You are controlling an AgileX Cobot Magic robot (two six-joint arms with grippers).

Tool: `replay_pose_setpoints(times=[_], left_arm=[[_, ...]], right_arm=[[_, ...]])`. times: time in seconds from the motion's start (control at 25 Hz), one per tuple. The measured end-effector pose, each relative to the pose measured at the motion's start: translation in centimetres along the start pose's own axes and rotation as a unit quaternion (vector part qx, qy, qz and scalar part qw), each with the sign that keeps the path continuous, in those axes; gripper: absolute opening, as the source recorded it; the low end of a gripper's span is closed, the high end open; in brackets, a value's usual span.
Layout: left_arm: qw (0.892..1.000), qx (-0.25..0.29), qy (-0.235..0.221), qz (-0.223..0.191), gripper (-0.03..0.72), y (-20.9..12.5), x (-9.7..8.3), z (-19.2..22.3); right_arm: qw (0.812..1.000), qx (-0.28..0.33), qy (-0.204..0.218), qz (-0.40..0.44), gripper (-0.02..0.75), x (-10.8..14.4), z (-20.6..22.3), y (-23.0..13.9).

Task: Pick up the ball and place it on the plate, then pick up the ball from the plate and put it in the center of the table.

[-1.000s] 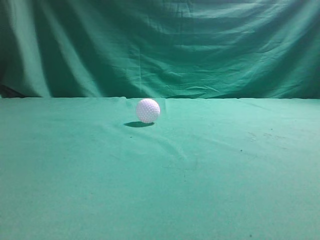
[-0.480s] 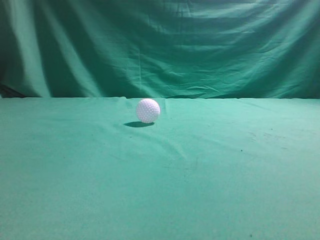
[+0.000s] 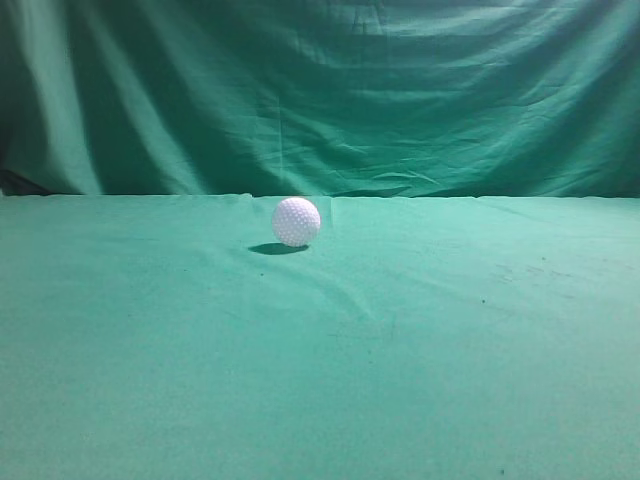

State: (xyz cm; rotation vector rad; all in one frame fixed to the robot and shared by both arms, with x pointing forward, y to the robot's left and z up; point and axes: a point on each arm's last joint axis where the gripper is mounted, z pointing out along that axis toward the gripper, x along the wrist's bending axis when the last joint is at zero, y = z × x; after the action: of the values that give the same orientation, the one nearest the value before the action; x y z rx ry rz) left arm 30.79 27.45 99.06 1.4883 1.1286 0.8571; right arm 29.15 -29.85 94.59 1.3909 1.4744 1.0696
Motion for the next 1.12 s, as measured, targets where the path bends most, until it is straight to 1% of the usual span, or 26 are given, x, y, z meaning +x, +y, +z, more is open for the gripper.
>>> replay_pose_setpoints(times=[0.08,0.2,0.32,0.68,0.88,0.96,1.04,1.12], left_arm=[[1.0,-0.026,0.001,0.007,0.0,0.2,-0.1,-0.5],[0.997,-0.066,0.005,0.032,0.0,0.5,-0.3,-1.5],[0.995,-0.084,0.008,0.044,0.0,-0.3,-0.3,-1.9],[0.998,-0.046,0.001,0.037,0.0,-3.1,-0.3,-1.1],[0.999,-0.043,-0.002,0.033,0.0,-3.2,-0.3,-1.1],[0.999,-0.038,0.002,0.036,0.0,-3.3,-0.2,-1.1],[0.999,-0.024,0.016,0.041,0.0,-3.5,0.0,-1.1],[0.999,-0.005,0.036,0.025,0.0,-3.8,0.4,-1.1]], right_arm=[[1.0,0.0,0.0,0.0,0.07,0.0,0.0,0.0],[1.0,0.0,0.0,0.0,0.07,0.0,0.0,0.0],[1.0,0.0,0.0,0.0,0.07,0.0,0.0,0.0],[1.0,0.002,0.0,0.0,0.07,0.0,0.0,0.0],[1.0,0.002,0.0,0.0,0.07,0.0,0.0,0.0],[1.0,0.002,0.0,0.0,0.07,0.0,0.0,0.0],[1.0,0.002,0.0,0.0,0.07,0.0,0.0,0.0],[1.0,0.002,0.0,0.0,0.07,0.0,0.0,0.0]])
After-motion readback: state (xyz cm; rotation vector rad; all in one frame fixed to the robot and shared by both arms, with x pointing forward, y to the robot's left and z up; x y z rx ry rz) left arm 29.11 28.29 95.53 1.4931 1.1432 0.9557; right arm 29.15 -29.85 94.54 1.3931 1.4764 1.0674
